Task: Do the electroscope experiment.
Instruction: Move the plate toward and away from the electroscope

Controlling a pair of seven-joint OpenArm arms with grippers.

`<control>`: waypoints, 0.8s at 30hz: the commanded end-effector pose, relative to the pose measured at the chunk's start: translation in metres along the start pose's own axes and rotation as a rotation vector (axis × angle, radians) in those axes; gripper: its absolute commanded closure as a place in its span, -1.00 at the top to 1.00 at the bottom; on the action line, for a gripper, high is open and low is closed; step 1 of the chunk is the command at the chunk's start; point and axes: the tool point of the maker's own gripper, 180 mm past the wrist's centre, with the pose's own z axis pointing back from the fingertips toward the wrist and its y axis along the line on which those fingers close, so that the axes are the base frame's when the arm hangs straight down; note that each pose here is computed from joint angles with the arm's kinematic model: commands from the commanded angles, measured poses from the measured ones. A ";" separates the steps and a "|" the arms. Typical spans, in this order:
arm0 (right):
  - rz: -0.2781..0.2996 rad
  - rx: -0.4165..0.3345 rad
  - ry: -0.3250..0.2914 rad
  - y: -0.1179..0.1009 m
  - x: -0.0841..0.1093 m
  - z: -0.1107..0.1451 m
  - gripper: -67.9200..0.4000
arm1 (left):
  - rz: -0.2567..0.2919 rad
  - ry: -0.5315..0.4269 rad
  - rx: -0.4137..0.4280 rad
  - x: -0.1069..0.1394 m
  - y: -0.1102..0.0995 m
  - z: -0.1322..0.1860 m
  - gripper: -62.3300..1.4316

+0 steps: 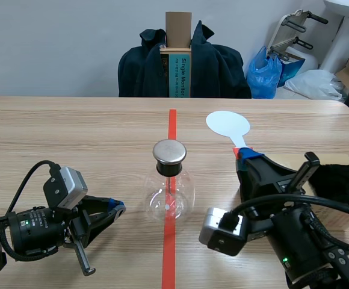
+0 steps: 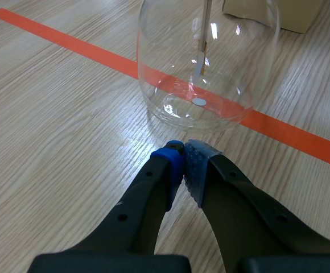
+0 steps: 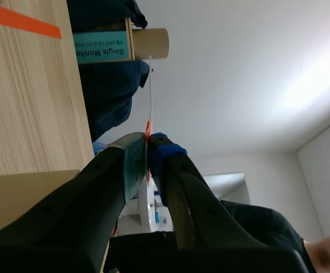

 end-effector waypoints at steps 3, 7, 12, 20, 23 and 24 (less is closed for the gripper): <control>0.018 -0.035 -0.061 -0.010 0.006 -0.004 -0.96 | -0.011 -0.044 0.002 0.014 0.003 -0.004 -0.86; 0.020 -0.034 -0.155 -0.010 0.022 -0.002 -0.96 | -0.011 -0.044 0.002 0.014 0.003 -0.004 -0.86; 0.041 -0.027 -0.271 -0.007 0.043 0.003 -0.96 | -0.011 -0.044 0.002 0.014 0.003 -0.004 -0.86; 0.042 -0.024 -0.378 -0.007 0.061 0.009 -0.96 | -0.011 -0.044 0.002 0.014 0.003 -0.004 -0.86; 0.043 -0.024 -0.401 -0.006 0.065 0.010 -0.96 | -0.011 -0.044 0.002 0.014 0.003 -0.004 -0.86; 0.043 -0.024 -0.409 -0.006 0.066 0.011 -0.96 | -0.011 -0.044 0.002 0.014 0.003 -0.004 -0.86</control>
